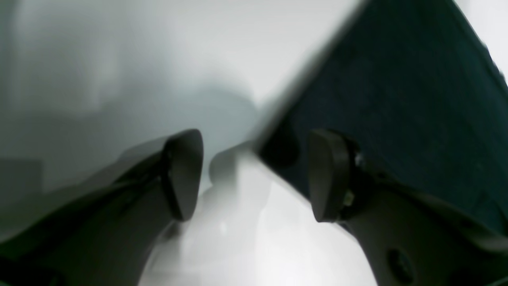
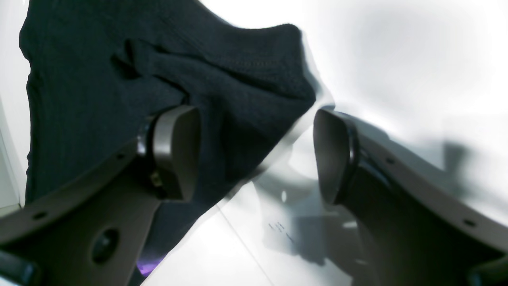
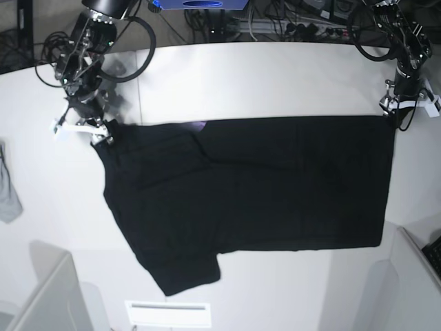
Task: Fold the T-shirt properly
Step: 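Release the fold and regrasp the folded edge with both grippers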
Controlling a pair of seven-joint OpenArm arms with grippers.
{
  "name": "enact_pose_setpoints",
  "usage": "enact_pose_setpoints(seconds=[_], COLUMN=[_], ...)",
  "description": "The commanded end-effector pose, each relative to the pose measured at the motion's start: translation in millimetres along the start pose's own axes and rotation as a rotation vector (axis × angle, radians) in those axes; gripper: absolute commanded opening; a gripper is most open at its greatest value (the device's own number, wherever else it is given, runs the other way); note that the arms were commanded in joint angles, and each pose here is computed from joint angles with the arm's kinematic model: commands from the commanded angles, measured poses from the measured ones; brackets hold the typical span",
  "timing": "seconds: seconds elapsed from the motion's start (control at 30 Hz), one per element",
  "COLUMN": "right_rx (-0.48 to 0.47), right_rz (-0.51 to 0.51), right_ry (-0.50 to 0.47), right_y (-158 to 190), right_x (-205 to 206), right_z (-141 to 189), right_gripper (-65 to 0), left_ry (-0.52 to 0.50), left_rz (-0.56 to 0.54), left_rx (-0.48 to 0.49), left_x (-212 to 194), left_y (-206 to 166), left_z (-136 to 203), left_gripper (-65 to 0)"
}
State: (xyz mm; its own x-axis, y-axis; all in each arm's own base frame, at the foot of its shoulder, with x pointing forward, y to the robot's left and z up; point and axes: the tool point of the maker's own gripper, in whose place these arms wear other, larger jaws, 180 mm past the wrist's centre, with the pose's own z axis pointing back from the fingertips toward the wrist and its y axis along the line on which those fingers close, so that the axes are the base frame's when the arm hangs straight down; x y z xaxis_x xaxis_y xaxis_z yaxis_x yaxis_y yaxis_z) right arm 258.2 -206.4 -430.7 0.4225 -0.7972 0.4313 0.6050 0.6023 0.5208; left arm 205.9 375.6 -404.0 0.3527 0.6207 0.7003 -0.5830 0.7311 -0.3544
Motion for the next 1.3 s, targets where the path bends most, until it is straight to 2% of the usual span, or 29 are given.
enact_pose_setpoints(seconds=[0.0,0.43,0.6,0.87,0.93,1.03,1.07,1.13,1.27], right_rx=[-0.007,0.001,0.000,-0.001,-0.004,-0.012,-0.015,-0.016,-0.003], right_rz=[0.004,0.008,0.008,0.009,0.005,-0.004,-0.007,-0.007,0.028], right_ry=[0.017,0.012,0.013,0.013,0.021,0.042,0.048,0.052,0.049], right_y=[-1,3,3,3,1,-2,-3,-4,-4], right_x=[-2,2,2,2,-1,-7,-9,-10,-5], right_z=[0,-2,-2,-2,-3,-9,-10,-11,-11], right_gripper=[-23.3,-23.3,-23.3,-23.3,-23.3,-24.3,-26.7,-35.9,-59.6], left_ry=[-0.057,-0.065,0.015,0.045,0.045,0.045,0.045,0.045,0.050], left_rz=[-0.014,0.021,0.015,0.025,0.025,0.027,0.028,0.027,0.023], left_rx=[-0.023,-0.057,-0.065,-0.054,-0.054,-0.055,-0.056,-0.055,-0.050], left_x=[22,26,-1,-12,-12,-12,-12,-12,-14], left_y=[-8,-26,-30,-26,-26,-26,-26,-26,-23], left_z=[-1,-17,-29,-32,-32,-32,-32,-32,-31], left_gripper=[-25.8,-26.0,-26.2,-26.8,-32.6,-50.2,-55.0,-63.8,-65.0])
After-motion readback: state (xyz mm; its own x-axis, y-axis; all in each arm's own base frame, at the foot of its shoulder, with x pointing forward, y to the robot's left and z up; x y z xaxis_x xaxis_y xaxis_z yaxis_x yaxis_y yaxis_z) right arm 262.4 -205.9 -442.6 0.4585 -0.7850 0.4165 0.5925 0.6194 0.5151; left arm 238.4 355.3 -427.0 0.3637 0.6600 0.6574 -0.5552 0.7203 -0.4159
